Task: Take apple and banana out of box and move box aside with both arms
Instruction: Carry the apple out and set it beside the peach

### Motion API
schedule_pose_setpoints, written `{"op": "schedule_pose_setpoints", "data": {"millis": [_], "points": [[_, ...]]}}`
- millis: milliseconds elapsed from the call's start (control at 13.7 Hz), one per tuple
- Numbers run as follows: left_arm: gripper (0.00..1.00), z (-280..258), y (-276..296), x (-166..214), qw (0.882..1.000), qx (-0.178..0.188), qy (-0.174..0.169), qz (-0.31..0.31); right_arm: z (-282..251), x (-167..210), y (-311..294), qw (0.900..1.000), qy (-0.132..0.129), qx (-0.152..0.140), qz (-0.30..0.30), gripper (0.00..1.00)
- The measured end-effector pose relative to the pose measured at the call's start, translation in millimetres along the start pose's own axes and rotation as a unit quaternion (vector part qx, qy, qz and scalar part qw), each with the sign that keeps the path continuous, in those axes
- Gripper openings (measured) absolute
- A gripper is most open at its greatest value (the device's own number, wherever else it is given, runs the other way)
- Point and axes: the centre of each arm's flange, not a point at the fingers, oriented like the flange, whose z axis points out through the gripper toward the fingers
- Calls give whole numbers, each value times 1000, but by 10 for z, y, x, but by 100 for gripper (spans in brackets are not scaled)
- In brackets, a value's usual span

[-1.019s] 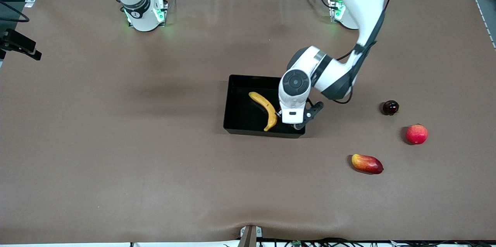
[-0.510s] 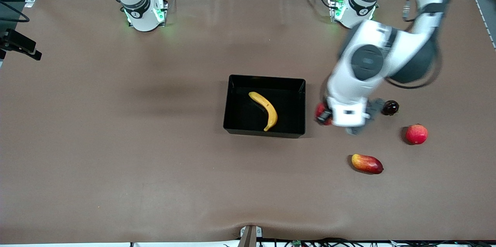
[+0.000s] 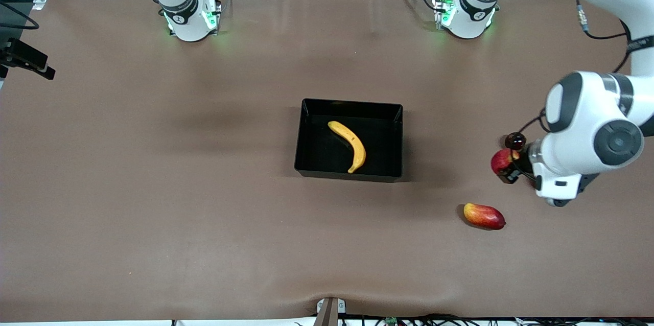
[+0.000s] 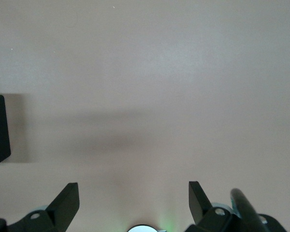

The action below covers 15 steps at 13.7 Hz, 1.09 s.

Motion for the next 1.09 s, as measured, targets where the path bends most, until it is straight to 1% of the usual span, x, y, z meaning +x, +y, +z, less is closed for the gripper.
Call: {"op": "schedule_pose_setpoints", "data": {"millis": [218, 437, 582, 728, 1092], "points": [[70, 431, -316, 408, 1000, -14, -5, 11, 0, 0, 0, 1000, 0, 0, 0, 100], [70, 767, -488, 651, 999, -33, 4, 4, 0, 0, 0, 1000, 0, 0, 0, 100], [70, 972, -439, 673, 999, -40, 6, 5, 0, 0, 0, 1000, 0, 0, 0, 100], [70, 1136, -334, 637, 999, -40, 2, 12, 1, 0, 0, 1000, 0, 0, 0, 100], [70, 1290, -136, 507, 999, -34, -7, 29, 2, 0, 0, 1000, 0, 0, 0, 100]]}}
